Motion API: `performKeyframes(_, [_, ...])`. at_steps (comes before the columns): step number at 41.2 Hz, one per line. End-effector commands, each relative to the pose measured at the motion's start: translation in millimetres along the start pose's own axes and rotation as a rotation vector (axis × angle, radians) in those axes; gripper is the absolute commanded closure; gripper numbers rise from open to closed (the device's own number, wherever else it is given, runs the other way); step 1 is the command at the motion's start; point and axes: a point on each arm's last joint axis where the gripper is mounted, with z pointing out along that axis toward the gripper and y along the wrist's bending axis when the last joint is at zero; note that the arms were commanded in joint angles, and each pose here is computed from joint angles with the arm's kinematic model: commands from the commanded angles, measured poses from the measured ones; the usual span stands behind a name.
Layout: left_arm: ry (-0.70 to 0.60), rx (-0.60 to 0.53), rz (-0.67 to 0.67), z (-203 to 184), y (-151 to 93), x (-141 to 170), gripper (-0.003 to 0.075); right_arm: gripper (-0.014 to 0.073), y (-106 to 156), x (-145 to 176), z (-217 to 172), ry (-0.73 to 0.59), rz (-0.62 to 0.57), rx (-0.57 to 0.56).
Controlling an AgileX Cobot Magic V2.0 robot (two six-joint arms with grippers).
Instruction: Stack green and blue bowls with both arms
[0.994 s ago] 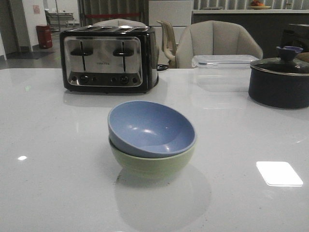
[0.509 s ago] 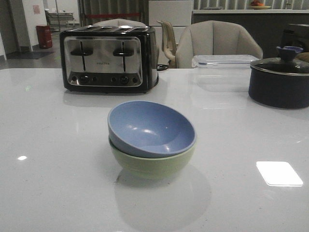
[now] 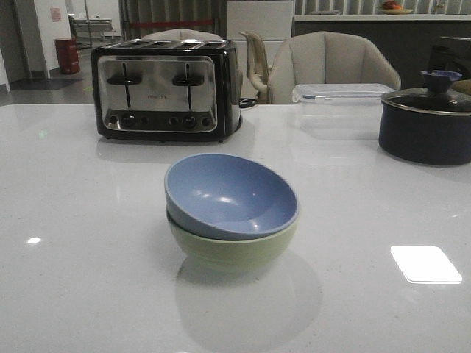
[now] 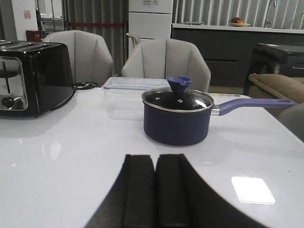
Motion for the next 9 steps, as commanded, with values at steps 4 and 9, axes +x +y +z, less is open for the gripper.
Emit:
performKeyframes(4, [-0.093, 0.004, -0.018, -1.6, -0.3, -6.2, 0.0622, 0.0556, 0.3, -11.3, -2.2, -0.117, -0.009, -0.003])
performKeyframes(9, [-0.093, 0.004, -0.018, -1.6, -0.3, -6.2, 0.0622, 0.0556, 0.3, -11.3, -2.2, -0.117, -0.009, -0.003])
